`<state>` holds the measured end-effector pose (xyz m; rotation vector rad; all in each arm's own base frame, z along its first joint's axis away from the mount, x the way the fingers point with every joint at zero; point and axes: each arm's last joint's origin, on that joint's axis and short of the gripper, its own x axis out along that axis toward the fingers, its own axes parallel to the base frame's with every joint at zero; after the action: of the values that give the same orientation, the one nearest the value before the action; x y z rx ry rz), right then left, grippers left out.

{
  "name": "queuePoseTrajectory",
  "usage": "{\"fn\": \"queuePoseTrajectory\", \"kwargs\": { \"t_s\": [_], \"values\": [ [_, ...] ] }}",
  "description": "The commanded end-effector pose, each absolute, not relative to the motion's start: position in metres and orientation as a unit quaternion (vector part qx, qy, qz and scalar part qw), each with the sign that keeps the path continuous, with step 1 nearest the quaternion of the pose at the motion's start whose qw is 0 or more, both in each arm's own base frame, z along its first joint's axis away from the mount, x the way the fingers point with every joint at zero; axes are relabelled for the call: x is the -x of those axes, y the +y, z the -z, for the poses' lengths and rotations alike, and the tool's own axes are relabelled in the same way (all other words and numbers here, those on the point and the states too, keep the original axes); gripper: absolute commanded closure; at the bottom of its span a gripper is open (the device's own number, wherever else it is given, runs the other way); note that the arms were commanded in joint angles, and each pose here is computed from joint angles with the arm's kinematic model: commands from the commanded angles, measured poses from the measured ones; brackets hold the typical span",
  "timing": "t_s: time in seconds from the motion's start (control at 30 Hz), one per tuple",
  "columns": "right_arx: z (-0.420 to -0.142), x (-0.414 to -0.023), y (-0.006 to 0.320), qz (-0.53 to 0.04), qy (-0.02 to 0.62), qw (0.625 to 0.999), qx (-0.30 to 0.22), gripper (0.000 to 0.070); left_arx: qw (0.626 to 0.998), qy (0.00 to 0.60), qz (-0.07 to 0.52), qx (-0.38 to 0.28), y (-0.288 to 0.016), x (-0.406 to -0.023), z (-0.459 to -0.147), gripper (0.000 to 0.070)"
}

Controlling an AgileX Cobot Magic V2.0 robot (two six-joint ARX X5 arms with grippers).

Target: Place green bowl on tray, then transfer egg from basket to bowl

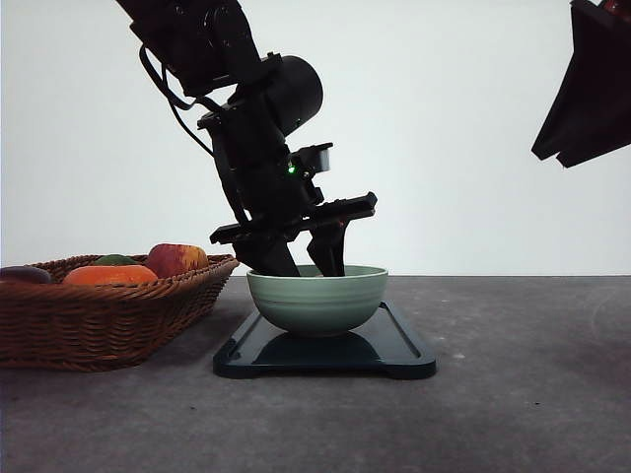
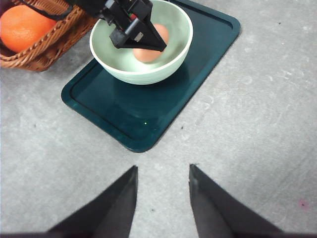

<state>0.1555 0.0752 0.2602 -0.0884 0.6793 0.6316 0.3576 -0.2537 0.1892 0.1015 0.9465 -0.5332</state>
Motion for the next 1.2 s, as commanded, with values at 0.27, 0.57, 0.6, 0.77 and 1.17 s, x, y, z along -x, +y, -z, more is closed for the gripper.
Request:
{"fn": "queuePoseTrajectory", "kwargs": {
  "t_s": [0.27, 0.57, 0.6, 0.77, 1.17],
  "values": [
    [-0.261, -0.157, 0.077, -0.309, 0.324, 0.893, 0.047, 0.0501, 0.850, 0.451, 0.264, -0.059, -0.266, -0.356, -0.185, 0.0379],
    [-0.261, -0.157, 0.077, -0.309, 0.325, 0.893, 0.047, 0.0501, 0.848, 0.454, 0.267, -0.060, -0.270, -0.352, -0.187, 0.0378],
    [-0.261, -0.157, 0.077, -0.309, 0.325, 0.893, 0.047, 0.0501, 0.848, 0.453, 0.267, -0.060, -0.269, -0.352, -0.189, 0.0378],
    [-0.261, -0.157, 0.077, -0.309, 0.325, 0.893, 0.047, 0.0501, 0.859, 0.433, 0.269, -0.052, -0.263, -0.351, -0.209, 0.0378],
    [-0.260, -0.156, 0.077, -0.308, 0.328, 0.892, 0.047, 0.0501, 0.865, 0.424, 0.260, -0.064, -0.214, -0.320, -0.290, 0.0378]
  ]
}}
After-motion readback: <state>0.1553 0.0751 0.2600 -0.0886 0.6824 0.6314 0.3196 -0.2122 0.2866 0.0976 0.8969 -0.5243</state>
